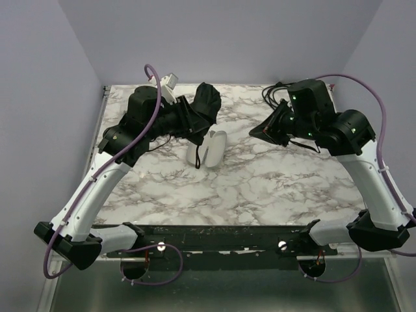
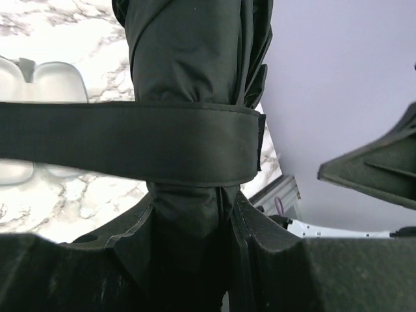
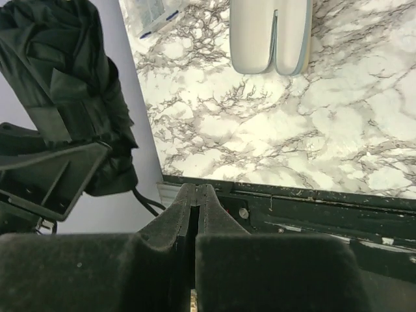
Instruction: Open the umbrella
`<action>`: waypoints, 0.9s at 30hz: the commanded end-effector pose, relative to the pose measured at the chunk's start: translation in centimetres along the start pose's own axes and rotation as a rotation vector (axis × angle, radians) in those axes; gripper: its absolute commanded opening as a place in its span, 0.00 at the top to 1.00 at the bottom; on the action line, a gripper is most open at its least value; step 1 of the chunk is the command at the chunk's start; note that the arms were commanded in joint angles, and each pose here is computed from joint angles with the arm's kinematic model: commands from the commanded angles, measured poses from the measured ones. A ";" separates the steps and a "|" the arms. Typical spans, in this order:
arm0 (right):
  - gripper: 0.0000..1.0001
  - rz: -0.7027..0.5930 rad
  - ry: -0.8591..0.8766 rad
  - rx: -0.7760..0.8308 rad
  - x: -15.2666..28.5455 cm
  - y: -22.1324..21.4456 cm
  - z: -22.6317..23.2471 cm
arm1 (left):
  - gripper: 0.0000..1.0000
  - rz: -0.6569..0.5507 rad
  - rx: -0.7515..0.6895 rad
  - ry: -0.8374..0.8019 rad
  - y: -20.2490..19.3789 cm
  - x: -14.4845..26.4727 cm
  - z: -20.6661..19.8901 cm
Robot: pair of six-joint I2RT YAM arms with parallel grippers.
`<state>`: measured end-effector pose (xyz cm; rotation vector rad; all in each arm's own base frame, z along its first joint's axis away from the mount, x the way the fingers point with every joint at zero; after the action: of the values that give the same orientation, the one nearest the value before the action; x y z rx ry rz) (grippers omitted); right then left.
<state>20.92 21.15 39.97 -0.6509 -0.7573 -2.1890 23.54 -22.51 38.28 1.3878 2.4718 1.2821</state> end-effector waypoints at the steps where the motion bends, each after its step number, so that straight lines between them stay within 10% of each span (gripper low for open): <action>1: 0.99 -0.051 -0.057 0.011 1.4 0.3 -1.8 | 1.00 -0.105 -0.029 -0.012 2.6 1.5 -1.1; 4: 0.98 -0.047 0.014 0.039 1.9 0.3 -0.9 | 1.00 -0.107 -0.049 -0.020 2.9 1.6 -1.3; 7: 0.39 -0.049 0.140 0.064 2.7 0.4 0.8 | 1.00 -0.104 -0.055 -0.049 2.9 1.5 -1.6; 10: 0.13 -0.036 0.271 0.075 3.8 0.1 2.5 | 1.00 -0.099 -0.052 -0.077 2.7 1.5 -2.0; 27: 0.08 0.023 0.459 0.108 0.4 1.4 10.1 | 1.00 -0.050 -0.061 -0.238 1.7 2.2 -3.9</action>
<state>23.19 25.41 47.56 -0.1218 -0.6333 -2.2008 22.97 -23.06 39.88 1.4355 2.3611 1.1835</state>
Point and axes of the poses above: each gripper's point midway between its finger pads, its own x axis back along the fingers, its own z axis along the line the jaws close on, y = z × x, the point moved 4 cm from there along x, back along the fingers, and after that the axes turned 3 degrees about -x, right-handed, at the moved point
